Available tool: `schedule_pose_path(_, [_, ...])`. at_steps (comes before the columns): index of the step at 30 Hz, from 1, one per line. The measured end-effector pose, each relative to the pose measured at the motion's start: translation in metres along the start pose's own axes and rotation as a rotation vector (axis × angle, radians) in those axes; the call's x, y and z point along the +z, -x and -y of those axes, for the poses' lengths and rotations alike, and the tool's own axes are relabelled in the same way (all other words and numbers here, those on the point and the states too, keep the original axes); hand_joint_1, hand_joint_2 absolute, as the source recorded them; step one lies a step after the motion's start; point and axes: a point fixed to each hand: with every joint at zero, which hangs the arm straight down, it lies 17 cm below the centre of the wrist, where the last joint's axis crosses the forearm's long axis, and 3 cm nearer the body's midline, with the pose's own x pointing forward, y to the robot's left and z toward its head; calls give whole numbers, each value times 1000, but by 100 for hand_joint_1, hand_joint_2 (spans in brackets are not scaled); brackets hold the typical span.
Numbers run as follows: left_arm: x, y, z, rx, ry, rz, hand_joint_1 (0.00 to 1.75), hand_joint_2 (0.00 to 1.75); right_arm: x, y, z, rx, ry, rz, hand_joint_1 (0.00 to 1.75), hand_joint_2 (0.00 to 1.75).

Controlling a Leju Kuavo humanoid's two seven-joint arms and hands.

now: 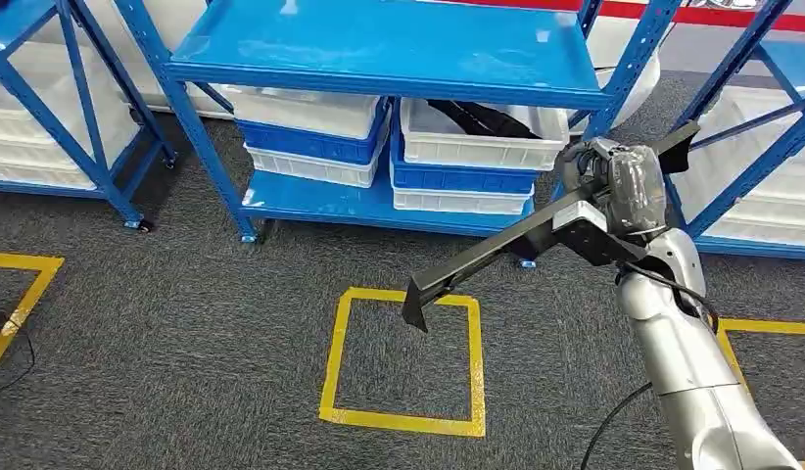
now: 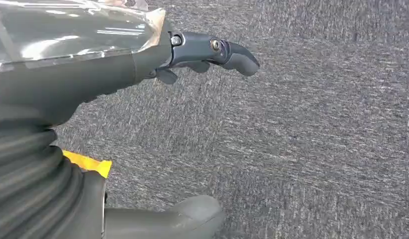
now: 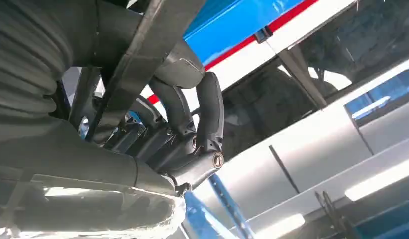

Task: Take the parts from the cabinet and place them on the table.

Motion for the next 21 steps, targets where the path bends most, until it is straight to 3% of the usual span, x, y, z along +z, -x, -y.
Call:
schedule_pose_path(12, [0,0,0,-2,9,10,0,175,21,11,-8,21,-8,-43,175,175])
schedule_pose_path(21, [-1,-5,1,-10,19,27,0,175,29,23,14,54,31,-64,175,175])
